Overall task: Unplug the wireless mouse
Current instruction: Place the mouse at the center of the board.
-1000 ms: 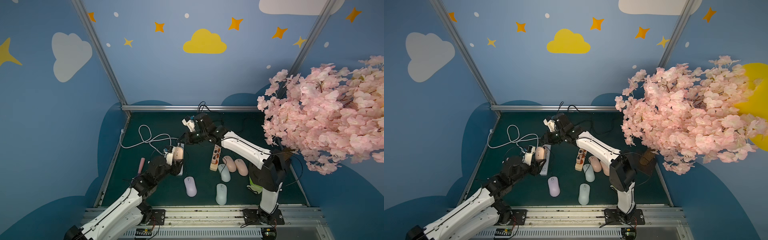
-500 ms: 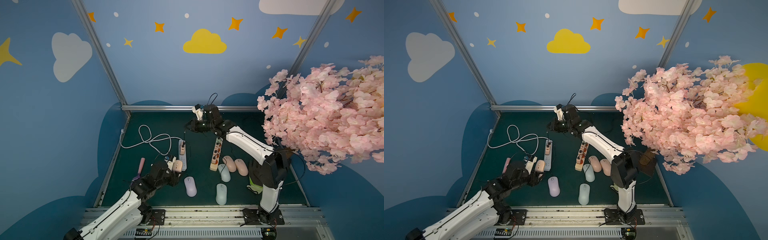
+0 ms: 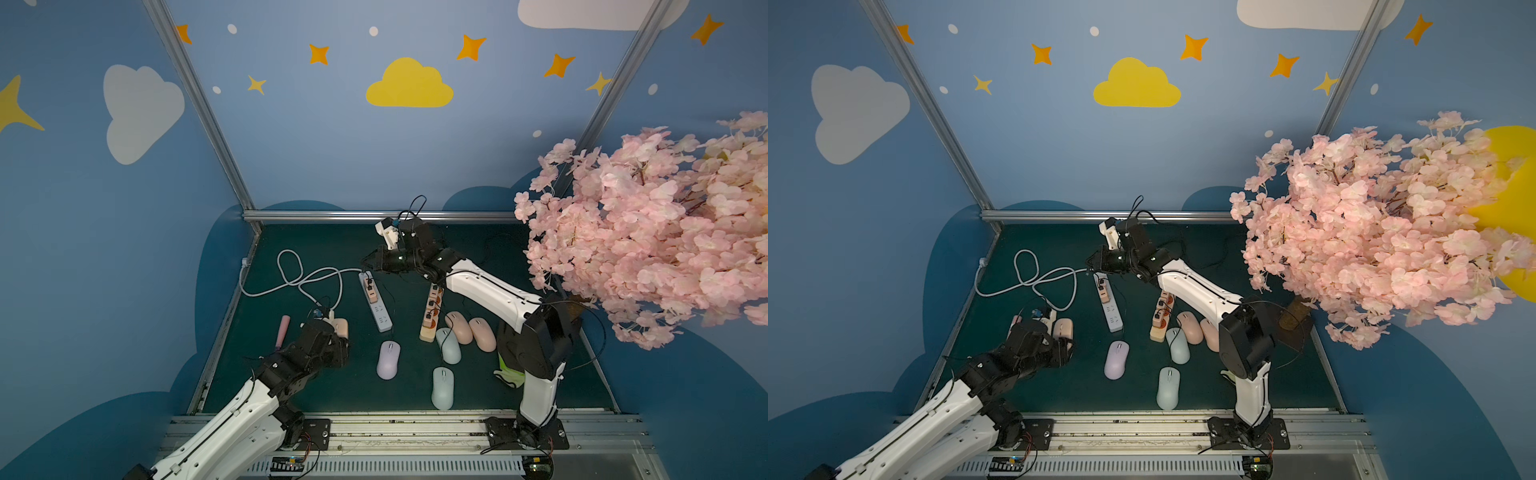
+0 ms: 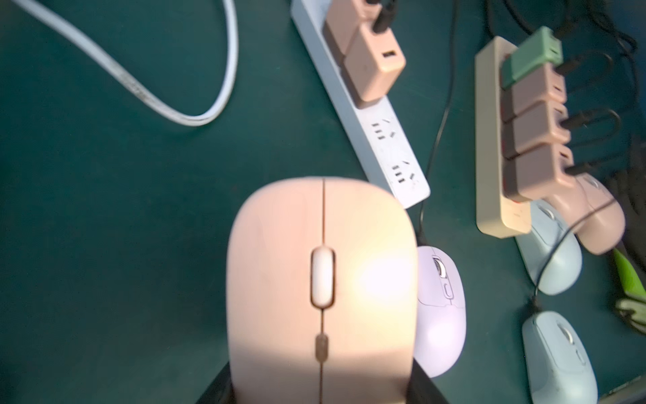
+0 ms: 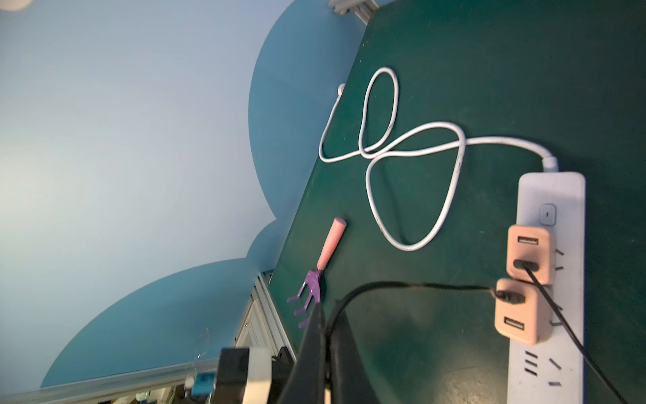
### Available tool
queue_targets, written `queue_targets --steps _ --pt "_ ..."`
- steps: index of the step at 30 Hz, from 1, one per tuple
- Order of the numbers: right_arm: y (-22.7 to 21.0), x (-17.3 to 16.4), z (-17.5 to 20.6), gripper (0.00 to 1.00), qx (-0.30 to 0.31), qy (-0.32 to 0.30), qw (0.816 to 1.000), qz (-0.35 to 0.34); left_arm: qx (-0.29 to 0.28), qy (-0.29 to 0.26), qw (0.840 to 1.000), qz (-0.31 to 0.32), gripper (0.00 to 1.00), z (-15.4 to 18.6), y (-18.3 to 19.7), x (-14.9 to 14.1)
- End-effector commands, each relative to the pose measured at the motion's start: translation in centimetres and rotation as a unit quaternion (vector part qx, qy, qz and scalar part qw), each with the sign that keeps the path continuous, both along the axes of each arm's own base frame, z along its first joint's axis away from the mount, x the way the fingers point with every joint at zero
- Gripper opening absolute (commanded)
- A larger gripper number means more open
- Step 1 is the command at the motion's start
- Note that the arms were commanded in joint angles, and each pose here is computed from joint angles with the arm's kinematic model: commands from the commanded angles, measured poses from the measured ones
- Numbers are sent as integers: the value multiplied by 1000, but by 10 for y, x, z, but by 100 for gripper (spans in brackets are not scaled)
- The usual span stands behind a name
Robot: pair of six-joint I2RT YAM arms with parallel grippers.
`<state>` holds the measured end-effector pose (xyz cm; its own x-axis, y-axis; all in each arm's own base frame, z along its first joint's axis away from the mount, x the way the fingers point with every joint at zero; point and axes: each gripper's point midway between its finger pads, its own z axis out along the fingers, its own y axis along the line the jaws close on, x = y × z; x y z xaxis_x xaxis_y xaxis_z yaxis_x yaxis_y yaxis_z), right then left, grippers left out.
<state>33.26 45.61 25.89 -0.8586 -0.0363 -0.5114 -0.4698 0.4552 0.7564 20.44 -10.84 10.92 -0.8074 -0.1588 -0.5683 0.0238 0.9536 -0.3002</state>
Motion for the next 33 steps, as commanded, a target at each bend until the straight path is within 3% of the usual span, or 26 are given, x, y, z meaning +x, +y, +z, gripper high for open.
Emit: queue_targets --steps 1,4,12,20,28,33 --pt "-4 -14 8 0 -5 -26 1000 17 2 71 994 83 4 -13 22 -7" --pt "-10 -20 3 0 -27 -37 999 18 -10 125 987 102 4 -23 24 -7" --pt "-18 -52 -17 0 -62 -47 996 49 -26 195 976 97 4 -32 28 7" --pt "-21 -86 -44 0 -82 -44 992 83 45 302 934 184 4 -59 66 4" --pt "-23 -101 -53 0 -99 -36 989 103 99 335 911 220 6 -75 93 9" --pt "-25 -103 -53 0 -105 -39 988 109 106 341 901 246 15 -77 106 5"
